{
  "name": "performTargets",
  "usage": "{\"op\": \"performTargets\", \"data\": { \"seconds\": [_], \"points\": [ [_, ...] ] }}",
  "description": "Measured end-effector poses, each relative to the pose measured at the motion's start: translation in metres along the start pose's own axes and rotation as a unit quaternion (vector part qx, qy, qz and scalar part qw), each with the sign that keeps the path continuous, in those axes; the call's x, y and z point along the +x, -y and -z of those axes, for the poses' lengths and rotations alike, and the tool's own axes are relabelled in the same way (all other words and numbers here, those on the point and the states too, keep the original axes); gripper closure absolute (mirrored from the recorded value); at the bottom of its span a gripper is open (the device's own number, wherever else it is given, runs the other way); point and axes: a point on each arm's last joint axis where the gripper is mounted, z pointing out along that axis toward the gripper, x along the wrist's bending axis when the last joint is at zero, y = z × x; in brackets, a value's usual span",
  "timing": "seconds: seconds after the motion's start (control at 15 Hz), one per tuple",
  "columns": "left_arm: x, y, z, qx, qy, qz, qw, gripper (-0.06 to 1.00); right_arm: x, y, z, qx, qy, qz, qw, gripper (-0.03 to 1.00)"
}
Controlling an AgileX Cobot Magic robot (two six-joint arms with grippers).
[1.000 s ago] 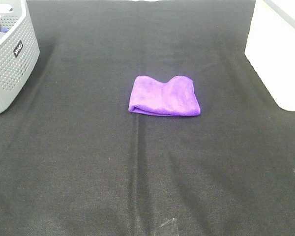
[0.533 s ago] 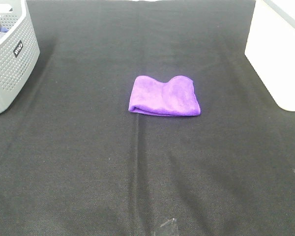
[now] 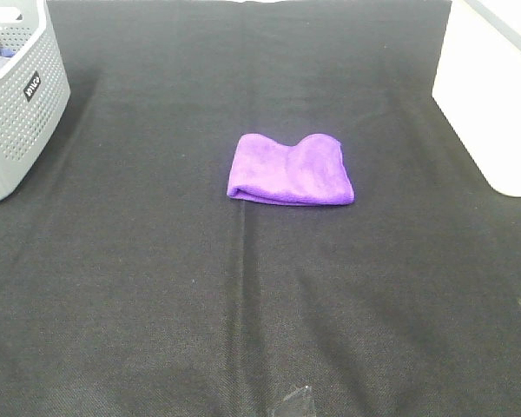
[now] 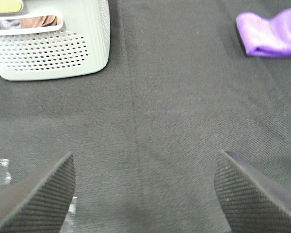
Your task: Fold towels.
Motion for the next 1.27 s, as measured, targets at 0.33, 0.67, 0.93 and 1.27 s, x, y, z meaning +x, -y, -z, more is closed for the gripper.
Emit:
{"op": "performTargets", "data": {
  "seconds": [0.33, 0.67, 0.93, 1.27],
  "points": [
    [0.0, 0.0003, 0.0008, 0.001, 0.031, -0.012, 0.999, 0.21, 0.0004, 0.0, 0.0, 0.0, -0.002, -0.001, 1.0, 0.2],
    [-0.0001, 0.0003, 0.0008, 0.001, 0.032, -0.011, 0.999, 0.21, 0.0009, 0.0, 0.0, 0.0, -0.005, -0.002, 1.0, 0.2],
    [-0.0001, 0.0003, 0.0008, 0.001, 0.032, -0.011, 0.999, 0.21, 0.0009, 0.0, 0.0, 0.0, -0.005, -0.002, 1.0, 0.2],
    [-0.0001, 0.0003, 0.0008, 0.001, 0.032, -0.011, 0.999, 0.21, 0.0009, 0.0, 0.0, 0.0, -0.005, -0.002, 1.0, 0.2]
  ]
}}
